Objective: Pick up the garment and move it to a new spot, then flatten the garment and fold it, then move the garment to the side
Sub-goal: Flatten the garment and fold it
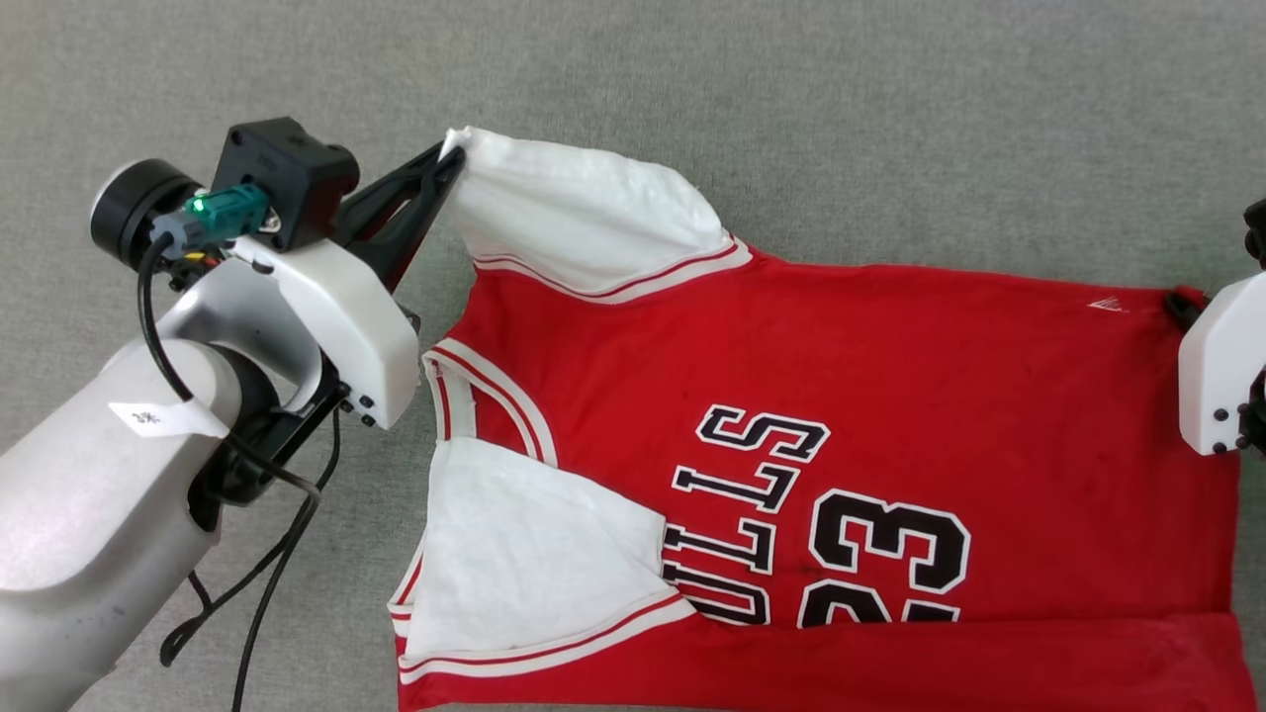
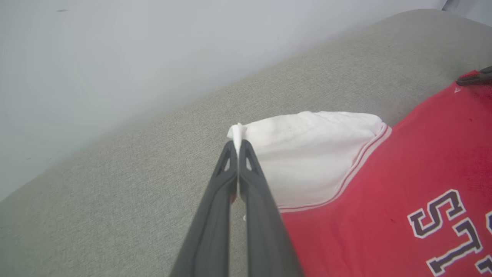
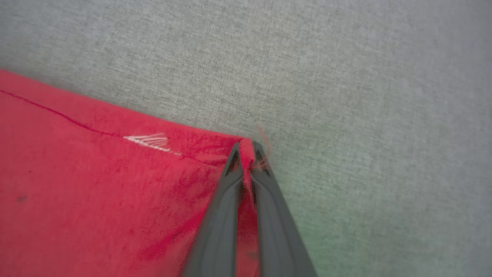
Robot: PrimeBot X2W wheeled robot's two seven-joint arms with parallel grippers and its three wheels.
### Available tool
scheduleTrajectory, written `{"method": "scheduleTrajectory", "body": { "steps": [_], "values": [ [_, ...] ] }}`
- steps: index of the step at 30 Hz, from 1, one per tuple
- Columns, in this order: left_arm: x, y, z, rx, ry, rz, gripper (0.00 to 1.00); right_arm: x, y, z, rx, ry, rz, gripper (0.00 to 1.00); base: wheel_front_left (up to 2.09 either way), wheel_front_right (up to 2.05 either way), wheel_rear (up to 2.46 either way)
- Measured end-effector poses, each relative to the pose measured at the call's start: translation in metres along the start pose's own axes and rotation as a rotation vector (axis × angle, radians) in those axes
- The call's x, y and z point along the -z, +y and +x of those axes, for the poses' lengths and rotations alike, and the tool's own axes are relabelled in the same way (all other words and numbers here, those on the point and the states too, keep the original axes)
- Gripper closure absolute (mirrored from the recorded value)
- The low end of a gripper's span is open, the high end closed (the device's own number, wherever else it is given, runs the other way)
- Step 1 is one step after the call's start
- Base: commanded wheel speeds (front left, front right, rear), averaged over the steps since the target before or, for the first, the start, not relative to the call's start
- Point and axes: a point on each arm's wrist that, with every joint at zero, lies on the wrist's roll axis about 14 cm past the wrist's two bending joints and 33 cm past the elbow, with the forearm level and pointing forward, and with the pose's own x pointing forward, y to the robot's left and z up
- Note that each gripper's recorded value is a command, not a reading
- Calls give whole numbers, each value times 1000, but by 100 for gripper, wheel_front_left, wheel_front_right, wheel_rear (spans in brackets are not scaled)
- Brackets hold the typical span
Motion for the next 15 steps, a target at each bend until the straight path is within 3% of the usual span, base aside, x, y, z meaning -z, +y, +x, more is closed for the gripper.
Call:
{"method": "scheduleTrajectory", "body": {
  "steps": [9, 15],
  "values": [
    [-11, 3, -20, -50, -47, -44, 100, -31, -19, -34, 49, -193, 99, 100, 0, 0, 0],
    [-12, -6, -42, -74, -72, -83, 100, -26, -19, -60, 51, -278, 186, 100, 0, 0, 0]
  ]
}}
